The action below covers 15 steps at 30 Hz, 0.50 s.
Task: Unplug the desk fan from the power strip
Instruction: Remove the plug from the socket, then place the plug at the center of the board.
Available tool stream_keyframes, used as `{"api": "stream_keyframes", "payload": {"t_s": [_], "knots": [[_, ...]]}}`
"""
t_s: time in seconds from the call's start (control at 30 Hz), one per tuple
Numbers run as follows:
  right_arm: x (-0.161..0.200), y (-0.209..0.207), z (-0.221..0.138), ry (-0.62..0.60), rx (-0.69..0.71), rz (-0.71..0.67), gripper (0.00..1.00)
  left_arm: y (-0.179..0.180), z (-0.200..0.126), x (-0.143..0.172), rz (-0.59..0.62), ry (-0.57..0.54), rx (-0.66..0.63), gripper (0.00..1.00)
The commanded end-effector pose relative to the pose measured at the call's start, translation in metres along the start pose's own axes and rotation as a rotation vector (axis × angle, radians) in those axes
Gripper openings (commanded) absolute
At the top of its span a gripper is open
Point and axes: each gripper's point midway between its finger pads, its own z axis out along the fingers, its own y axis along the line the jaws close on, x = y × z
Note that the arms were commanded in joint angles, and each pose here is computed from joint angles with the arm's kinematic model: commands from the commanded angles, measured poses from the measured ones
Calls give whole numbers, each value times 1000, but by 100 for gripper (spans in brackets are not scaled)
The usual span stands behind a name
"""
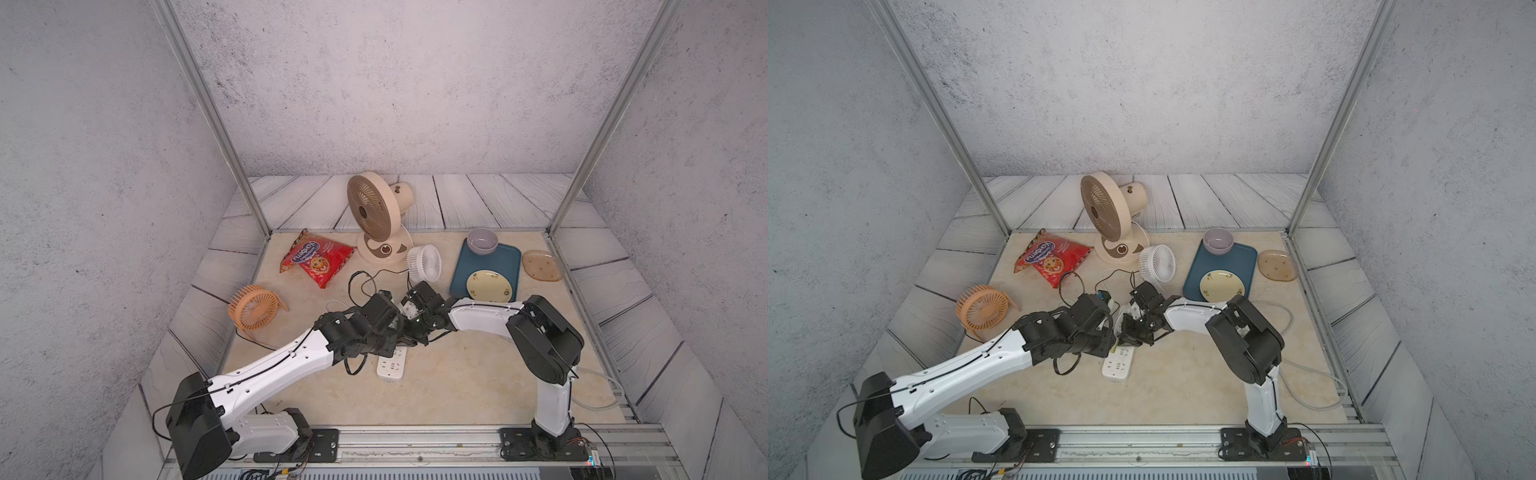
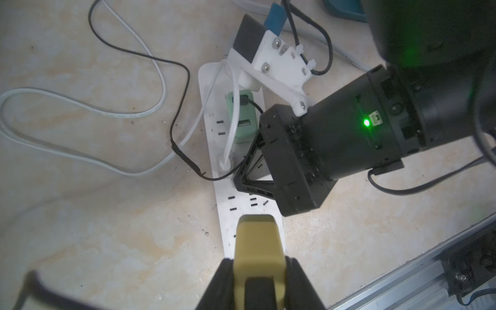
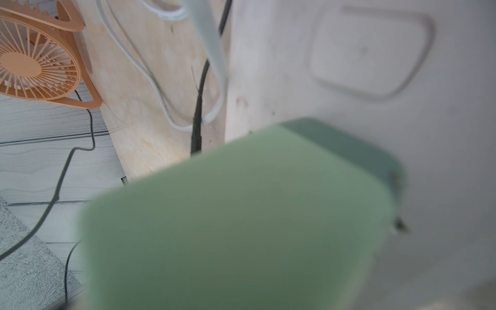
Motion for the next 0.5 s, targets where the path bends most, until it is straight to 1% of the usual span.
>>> {"api": "stream_keyframes", "payload": {"t_s": [0.0, 0.1, 0.33, 0.47], "knots": [[45, -104, 18, 116, 352, 173, 6, 11, -8, 3, -7, -6, -23, 0], [41, -96, 15, 107, 342, 166, 6, 18, -14, 5, -18, -8, -23, 0], [33, -85, 16, 96, 324, 153, 6, 25, -21, 18, -41, -5, 40, 0], [29, -76, 15, 90, 305, 143, 7, 38, -26, 25, -64, 7, 34, 0]]}}
